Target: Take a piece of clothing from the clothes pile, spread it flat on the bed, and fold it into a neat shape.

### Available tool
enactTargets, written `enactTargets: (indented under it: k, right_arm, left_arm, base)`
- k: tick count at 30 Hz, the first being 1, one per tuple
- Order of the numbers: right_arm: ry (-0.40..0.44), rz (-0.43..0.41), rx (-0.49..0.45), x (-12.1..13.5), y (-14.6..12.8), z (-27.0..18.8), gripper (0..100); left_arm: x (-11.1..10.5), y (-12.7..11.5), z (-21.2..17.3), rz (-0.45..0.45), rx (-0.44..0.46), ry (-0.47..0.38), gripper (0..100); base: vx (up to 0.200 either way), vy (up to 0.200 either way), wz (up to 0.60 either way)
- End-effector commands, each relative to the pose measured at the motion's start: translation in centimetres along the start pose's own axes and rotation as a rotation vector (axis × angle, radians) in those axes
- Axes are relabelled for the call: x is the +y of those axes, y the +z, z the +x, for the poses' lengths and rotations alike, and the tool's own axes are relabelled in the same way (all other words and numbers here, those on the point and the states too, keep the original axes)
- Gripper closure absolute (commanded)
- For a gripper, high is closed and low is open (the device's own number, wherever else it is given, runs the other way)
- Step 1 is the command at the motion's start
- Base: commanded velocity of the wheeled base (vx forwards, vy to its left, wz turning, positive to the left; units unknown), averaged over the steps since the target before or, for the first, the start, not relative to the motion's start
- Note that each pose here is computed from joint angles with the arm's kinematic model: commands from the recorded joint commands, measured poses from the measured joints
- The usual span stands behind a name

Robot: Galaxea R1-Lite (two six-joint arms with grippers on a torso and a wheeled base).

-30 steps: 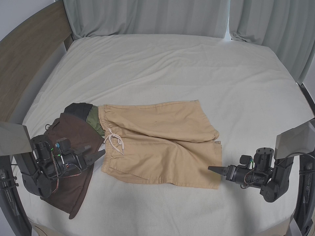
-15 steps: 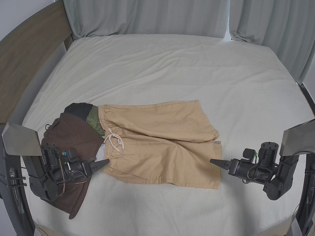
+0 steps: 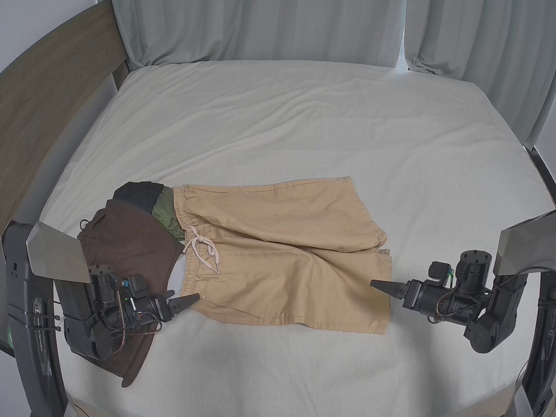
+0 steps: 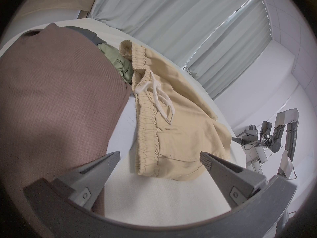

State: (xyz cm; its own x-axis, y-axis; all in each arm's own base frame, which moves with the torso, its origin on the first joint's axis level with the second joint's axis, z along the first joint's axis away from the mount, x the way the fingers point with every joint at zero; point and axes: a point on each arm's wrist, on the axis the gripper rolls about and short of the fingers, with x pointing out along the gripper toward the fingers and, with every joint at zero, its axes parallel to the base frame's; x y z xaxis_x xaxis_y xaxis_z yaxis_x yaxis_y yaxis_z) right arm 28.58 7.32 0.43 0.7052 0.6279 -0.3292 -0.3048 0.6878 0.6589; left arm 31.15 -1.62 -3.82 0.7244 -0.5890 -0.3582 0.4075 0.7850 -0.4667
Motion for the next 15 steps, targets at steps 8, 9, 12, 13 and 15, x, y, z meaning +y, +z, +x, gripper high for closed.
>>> enactTargets:
  k: [8, 9, 12, 13, 15]
  right_arm:
    - [0.002, -0.002, 0.0, 0.0, 0.0, 0.1, 0]
    - [0.003, -0.002, -0.002, 0.0, 0.0, 0.2, 0]
    - [0.005, -0.003, -0.005, 0.0, 0.1, 0.3, 0]
    - [0.004, -0.003, -0.006, -0.1, 0.1, 0.3, 0]
    - [0.004, -0.003, -0.007, -0.1, 0.2, 0.3, 0]
  left_arm:
    - [0.0, -0.8, 1.4, -0.06, 0.02, -0.008, 0]
    - [-0.2, -0.8, 1.6, -0.068, 0.021, -0.015, 0]
    - [-0.2, -0.7, 1.7, -0.079, 0.018, -0.019, 0]
    - [-0.2, -0.6, 1.8, -0.076, 0.014, -0.02, 0]
    - [-0.2, -0.7, 1.7, -0.079, 0.015, -0.018, 0]
  base:
    - [0.0, 0.0, 0.0]
    - [0.0, 0.0, 0.0]
    - [0.0, 0.0, 0.0]
    - [0.0, 0.0, 0.0]
    - [0.0, 0.0, 0.0]
